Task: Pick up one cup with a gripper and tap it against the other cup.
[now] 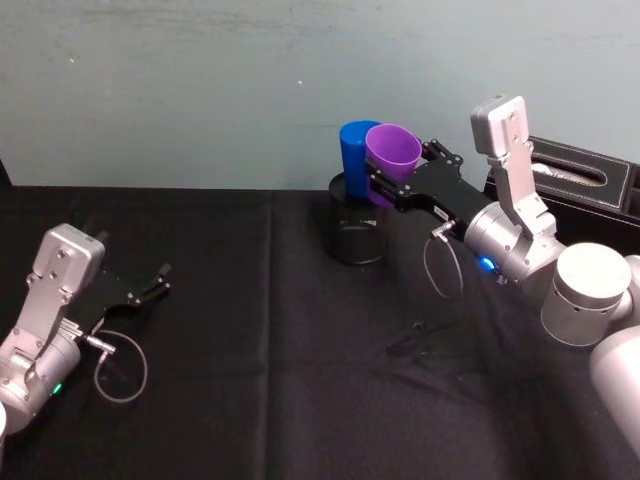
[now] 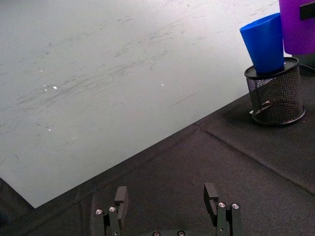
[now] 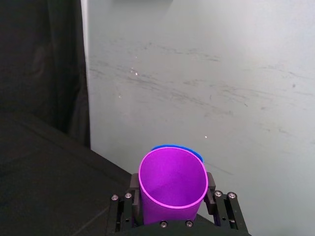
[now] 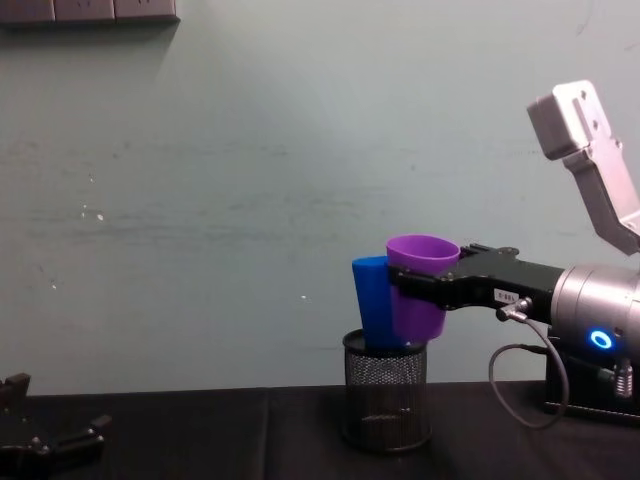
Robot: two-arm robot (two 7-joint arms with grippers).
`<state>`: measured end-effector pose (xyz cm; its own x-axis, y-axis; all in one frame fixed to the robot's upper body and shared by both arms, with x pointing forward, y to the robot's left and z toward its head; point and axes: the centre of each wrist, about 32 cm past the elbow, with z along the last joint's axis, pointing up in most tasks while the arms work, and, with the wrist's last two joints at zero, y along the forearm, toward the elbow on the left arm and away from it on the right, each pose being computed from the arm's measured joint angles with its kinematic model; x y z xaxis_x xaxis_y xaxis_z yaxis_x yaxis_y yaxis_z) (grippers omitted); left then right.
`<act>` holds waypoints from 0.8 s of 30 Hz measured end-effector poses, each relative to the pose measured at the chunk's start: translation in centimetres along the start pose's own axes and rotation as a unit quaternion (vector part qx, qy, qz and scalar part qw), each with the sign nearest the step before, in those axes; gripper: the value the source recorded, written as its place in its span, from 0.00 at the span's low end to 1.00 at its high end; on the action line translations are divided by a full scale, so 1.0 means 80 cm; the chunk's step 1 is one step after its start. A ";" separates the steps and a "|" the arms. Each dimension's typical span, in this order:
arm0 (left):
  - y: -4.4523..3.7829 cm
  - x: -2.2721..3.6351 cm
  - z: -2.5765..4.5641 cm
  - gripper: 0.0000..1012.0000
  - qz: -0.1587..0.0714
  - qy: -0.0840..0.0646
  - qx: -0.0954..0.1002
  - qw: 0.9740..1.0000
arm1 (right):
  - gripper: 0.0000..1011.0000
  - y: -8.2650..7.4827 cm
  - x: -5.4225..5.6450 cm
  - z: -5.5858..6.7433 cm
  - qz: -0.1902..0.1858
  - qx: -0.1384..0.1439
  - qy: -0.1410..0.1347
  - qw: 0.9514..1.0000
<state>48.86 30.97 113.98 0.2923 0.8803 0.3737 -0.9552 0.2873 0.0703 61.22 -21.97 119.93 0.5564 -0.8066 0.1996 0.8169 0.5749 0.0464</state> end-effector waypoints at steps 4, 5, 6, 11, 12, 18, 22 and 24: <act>0.000 0.0000 0.0000 1.00 0.000 0.000 0.000 1.000 | 0.74 0.000 0.001 0.002 0.002 0.002 0.000 1.000; 0.000 0.0000 0.0000 1.00 0.000 0.000 0.000 1.000 | 0.74 -0.001 0.001 0.002 0.002 0.002 0.000 1.000; 0.000 0.0000 0.0000 1.00 0.000 0.000 0.000 1.000 | 0.74 -0.001 0.001 0.002 0.002 0.002 0.000 1.000; 0.000 0.0000 0.0000 1.00 0.000 0.000 0.000 1.000 | 0.74 -0.004 0.001 0.002 0.003 0.001 0.001 1.000; 0.000 0.0000 0.0000 1.00 0.000 0.000 0.000 1.000 | 0.74 -0.005 0.001 0.002 0.003 0.000 0.001 1.000; 0.000 0.0000 0.0000 1.00 0.000 0.000 0.000 1.000 | 0.74 -0.012 0.000 0.001 0.005 -0.005 0.003 1.000; 0.000 0.0000 0.0000 1.00 0.000 0.000 0.000 1.000 | 0.74 -0.023 -0.004 0.002 0.005 -0.005 0.007 1.000; 0.000 0.0000 0.0000 1.00 0.000 0.000 0.000 1.000 | 0.74 -0.026 -0.005 0.002 0.006 -0.005 0.008 1.000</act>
<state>48.86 30.97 113.98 0.2923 0.8803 0.3737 -0.9553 0.2873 0.0703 59.25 -22.86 119.95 0.5675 -0.8023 0.1851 0.8123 0.5823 0.0335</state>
